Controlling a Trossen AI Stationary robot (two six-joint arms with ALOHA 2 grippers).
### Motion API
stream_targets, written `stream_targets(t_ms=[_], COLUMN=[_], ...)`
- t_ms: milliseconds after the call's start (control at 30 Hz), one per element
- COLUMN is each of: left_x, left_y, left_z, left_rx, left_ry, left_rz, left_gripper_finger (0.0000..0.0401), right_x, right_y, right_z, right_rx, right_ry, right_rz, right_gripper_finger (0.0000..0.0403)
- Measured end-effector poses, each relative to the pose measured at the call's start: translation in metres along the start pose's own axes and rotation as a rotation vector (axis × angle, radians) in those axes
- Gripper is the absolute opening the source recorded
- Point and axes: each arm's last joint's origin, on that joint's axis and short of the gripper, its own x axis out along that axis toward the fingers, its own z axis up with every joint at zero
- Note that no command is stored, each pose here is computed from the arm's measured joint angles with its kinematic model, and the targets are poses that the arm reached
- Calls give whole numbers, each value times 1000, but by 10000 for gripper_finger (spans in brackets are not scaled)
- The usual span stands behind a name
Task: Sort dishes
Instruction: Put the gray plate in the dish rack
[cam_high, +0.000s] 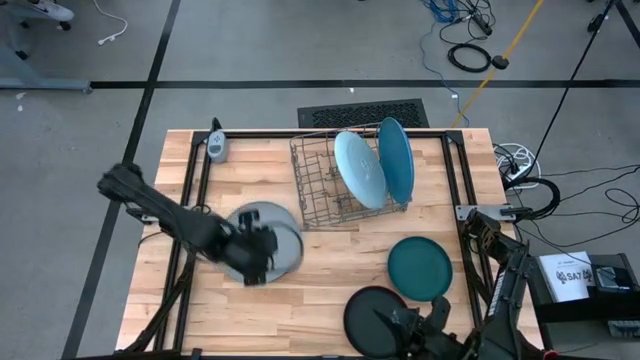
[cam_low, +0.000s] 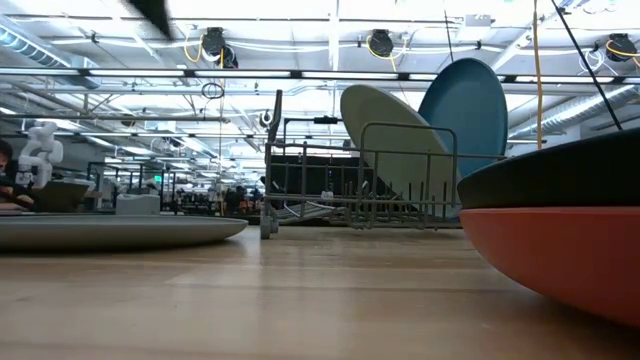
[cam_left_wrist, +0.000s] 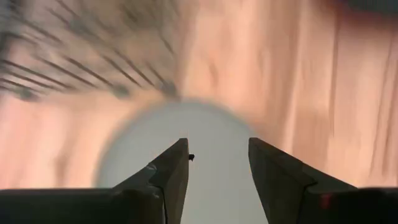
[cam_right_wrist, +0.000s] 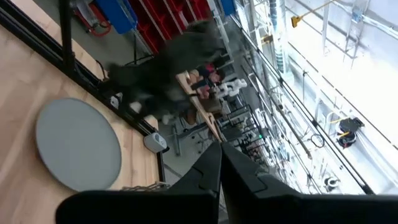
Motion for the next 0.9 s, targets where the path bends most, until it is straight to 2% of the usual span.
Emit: stream_targets(t_ms=[167, 367, 467, 633, 800, 900], left_x=[60, 110, 125, 141, 155, 160], left_y=[-36, -62, -72, -79, -81, -83], left_z=[-14, -26, -31, -37, -39, -41], left_rx=[89, 202, 203, 210, 212, 220], left_ry=[232, 350, 402, 449, 474, 489], left_rz=[30, 68, 15, 20, 36, 44], left_gripper_finger=[166, 191, 219, 248, 247, 221], right_x=[10, 9, 6, 3, 3, 3], right_y=[1, 1, 2, 2, 2, 2], right_z=[-1, -1, -1, -1, -1, -1], right_rx=[1, 0, -1, -6, -7, -6], right_ry=[27, 28, 21, 16, 16, 16], right_rz=[36, 49, 53, 56, 55, 55], right_gripper_finger=[2, 2, 2, 2, 2, 2])
